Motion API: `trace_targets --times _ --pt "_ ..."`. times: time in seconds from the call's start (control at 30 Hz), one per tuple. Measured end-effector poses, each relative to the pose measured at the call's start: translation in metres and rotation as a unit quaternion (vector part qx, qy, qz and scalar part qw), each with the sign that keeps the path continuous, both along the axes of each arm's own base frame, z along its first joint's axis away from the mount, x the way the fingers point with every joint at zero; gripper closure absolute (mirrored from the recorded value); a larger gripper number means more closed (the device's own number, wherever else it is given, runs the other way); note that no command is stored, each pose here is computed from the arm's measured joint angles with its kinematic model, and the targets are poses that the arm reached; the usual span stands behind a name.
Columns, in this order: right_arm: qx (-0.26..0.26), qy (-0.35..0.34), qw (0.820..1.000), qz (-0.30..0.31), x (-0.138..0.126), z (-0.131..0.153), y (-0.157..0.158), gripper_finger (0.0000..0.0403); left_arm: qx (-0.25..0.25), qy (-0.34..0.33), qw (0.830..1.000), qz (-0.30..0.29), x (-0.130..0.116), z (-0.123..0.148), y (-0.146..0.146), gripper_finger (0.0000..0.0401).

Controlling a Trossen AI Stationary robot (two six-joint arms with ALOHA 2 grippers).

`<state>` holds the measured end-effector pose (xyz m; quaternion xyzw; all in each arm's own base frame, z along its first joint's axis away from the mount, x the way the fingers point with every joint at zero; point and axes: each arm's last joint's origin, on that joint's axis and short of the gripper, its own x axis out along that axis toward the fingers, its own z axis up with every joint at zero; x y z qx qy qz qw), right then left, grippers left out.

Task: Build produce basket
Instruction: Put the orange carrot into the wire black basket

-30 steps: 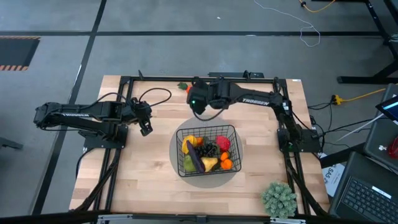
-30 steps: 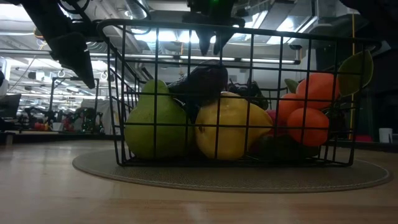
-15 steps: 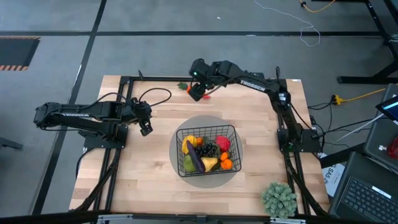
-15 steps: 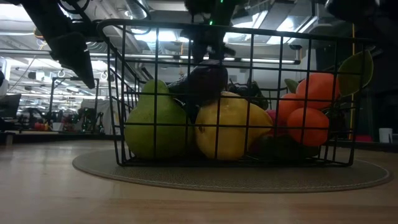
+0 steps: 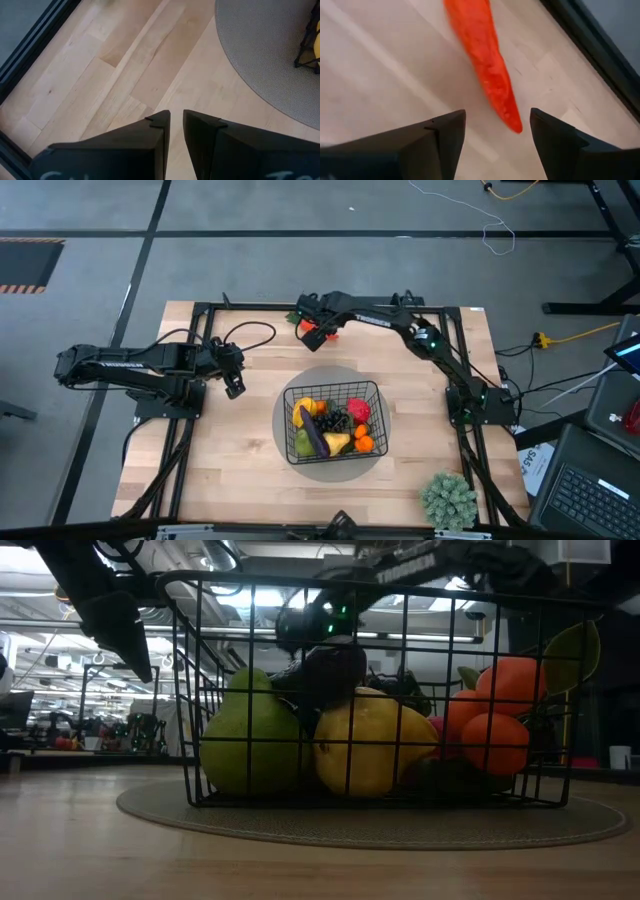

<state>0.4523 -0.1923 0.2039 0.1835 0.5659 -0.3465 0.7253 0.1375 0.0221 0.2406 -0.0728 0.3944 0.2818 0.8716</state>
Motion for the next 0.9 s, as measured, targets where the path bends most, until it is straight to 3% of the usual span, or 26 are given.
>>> trace_targets --times 0.2,0.4,0.57,0.9 --pt "-0.005 0.038 0.999 -0.004 0.004 -0.031 -0.005 0.0195 0.0 0.0 1.0 0.0 0.0 0.0 0.0 0.036" --pt "-0.041 0.056 0.998 -0.004 0.002 -0.031 -0.011 0.0195 0.0 0.0 1.0 0.0 0.0 0.0 0.0 0.036" --pt "0.02 0.037 0.997 0.062 0.001 -0.036 -0.018 0.0195 0.0 0.0 1.0 0.0 0.0 0.0 0.0 0.036" --pt "0.068 0.036 0.995 0.062 0.002 -0.062 -0.025 0.0195 0.0 0.0 1.0 0.0 0.0 0.0 0.0 0.036"
